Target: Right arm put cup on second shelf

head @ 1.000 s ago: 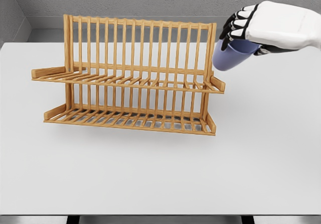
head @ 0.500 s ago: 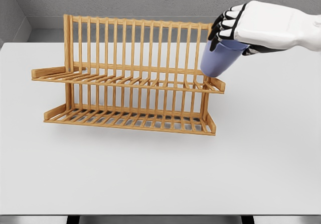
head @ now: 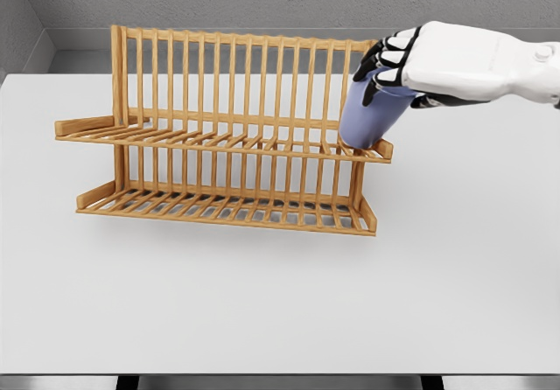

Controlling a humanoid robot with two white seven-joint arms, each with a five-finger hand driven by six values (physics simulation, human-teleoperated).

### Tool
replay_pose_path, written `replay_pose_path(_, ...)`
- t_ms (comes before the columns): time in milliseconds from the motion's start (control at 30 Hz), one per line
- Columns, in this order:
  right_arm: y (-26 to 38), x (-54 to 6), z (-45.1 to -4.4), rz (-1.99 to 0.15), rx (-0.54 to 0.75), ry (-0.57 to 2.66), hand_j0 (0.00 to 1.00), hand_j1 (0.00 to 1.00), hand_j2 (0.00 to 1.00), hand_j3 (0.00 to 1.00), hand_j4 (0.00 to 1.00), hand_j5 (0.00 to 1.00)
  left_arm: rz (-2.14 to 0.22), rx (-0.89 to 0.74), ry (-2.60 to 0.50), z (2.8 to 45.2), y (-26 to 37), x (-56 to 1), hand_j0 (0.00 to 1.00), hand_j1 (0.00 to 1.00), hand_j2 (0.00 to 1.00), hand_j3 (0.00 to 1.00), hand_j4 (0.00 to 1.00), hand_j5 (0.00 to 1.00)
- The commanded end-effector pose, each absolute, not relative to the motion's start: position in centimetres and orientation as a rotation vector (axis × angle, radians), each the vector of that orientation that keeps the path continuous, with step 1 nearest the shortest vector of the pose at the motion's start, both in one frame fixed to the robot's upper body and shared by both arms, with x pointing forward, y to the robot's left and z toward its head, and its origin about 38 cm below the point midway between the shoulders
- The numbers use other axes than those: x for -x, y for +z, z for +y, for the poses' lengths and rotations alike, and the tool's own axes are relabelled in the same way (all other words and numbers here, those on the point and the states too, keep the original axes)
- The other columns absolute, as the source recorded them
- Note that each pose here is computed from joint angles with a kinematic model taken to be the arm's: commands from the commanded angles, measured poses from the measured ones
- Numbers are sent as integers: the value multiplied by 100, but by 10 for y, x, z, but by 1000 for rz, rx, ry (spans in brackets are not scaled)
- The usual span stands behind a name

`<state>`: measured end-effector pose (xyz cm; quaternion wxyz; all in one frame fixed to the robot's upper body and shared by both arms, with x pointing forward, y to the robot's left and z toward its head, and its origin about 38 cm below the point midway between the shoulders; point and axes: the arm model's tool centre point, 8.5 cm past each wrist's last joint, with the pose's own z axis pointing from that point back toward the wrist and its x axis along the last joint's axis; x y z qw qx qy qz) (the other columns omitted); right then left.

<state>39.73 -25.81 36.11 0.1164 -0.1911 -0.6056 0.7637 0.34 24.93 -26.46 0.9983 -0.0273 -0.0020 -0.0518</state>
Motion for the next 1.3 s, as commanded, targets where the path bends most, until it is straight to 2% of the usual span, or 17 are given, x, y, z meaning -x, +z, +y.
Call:
replay_pose_path(0,363,-396,-263,-1764,559,2230,59,59,59,59,59,59,-5,55,-104,249,-265,-3,100,100,100,100,100,100)
replay_pose_path(400,358,-393,-260,-1807,457,2197,61,61,61,61,61,61,-3,55,-104,249,-265,-3,100,100,100,100,100,100)
replay_pose_path(533,354,-392,-262,-1797,442,2193,68,68,68,68,68,68,-5,55,-104,249,-265,-3,100,100,100,100,100,100)
replay_pose_path(833,335,-391,-248,-1792,320,2208,70,70,70,70,70,70,-3,55,-104,249,-265,-3,100,100,100,100,100,100)
replay_pose_path(867,330,-390,-246,-1780,303,2217,74,74,74,74,74,74,-3,55,-104,249,-265,-3,100,100,100,100,100,100)
replay_pose_path(933,334,-391,-249,-1778,320,2216,98,98,98,98,98,98,-5,55,-104,249,-265,-3,100,100,100,100,100,100)
replay_pose_path(1067,373,-392,-256,-1868,437,2174,100,100,100,100,100,100,-3,55,-104,249,-265,-3,100,100,100,100,100,100)
replay_pose_path(1167,389,-390,-273,-1891,495,2125,100,100,100,100,100,100,-3,55,-104,249,-265,-3,100,100,100,100,100,100)
replay_pose_path(1200,384,-389,-288,-1827,512,2127,100,100,100,100,100,100,-3,55,-104,249,-265,-3,100,100,100,100,100,100)
replay_pose_path(1267,336,-400,-343,-1712,491,1933,100,100,100,100,100,100,-3,55,-104,249,-265,-3,100,100,100,100,100,100)
